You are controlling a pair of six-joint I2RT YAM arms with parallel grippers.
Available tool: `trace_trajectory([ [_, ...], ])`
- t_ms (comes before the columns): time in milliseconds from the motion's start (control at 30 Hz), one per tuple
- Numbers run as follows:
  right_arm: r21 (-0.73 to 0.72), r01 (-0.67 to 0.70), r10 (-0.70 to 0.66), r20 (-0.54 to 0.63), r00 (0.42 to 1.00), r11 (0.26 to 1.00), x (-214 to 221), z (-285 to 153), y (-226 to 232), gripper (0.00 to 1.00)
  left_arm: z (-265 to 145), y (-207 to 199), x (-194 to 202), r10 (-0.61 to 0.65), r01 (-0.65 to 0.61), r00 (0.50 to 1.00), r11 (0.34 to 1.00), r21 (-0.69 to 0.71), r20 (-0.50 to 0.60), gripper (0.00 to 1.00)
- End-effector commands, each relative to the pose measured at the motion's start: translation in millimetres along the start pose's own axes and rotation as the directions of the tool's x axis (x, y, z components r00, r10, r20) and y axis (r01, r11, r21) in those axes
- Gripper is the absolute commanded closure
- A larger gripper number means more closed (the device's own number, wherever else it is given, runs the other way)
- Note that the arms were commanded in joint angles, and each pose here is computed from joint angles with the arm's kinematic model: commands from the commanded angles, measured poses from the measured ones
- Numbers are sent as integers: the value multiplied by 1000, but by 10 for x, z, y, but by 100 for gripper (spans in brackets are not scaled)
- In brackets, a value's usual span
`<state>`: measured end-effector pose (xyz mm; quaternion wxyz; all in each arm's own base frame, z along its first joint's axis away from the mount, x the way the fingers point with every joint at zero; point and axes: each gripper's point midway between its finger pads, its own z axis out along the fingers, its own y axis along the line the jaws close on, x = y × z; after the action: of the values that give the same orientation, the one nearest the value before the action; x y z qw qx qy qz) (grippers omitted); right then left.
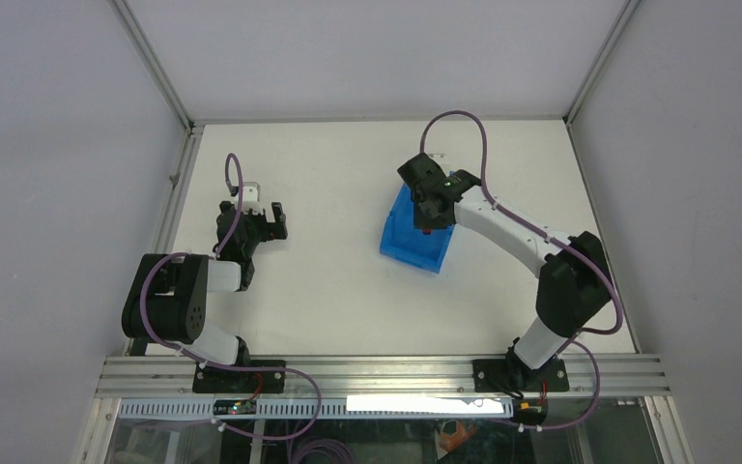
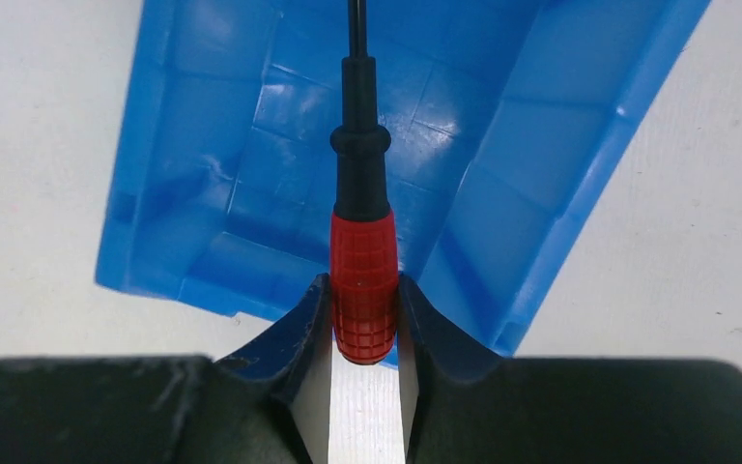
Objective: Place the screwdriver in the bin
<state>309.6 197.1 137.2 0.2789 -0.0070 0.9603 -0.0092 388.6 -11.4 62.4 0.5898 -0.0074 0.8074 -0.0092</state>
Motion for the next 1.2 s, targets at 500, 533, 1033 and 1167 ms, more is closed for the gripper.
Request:
trace_trajectory([
  [500, 59, -72, 79, -125, 989, 996, 283, 936, 272, 83, 1, -51, -169, -16, 16, 998, 1000, 16, 53, 1],
  [533, 56, -73, 80, -126, 989, 996, 273, 926, 280, 78, 0, -54, -173, -16, 15, 998, 1000, 17, 54, 1],
  [1033, -88, -53, 71, 225, 972, 995, -873, -404, 185, 13, 1, -51, -169, -16, 16, 998, 1000, 16, 53, 1],
  [1167, -79, -36, 57, 284, 957, 996, -969, -697, -6, 1, 1, -50, -168, -16, 16, 998, 1000, 16, 53, 1],
])
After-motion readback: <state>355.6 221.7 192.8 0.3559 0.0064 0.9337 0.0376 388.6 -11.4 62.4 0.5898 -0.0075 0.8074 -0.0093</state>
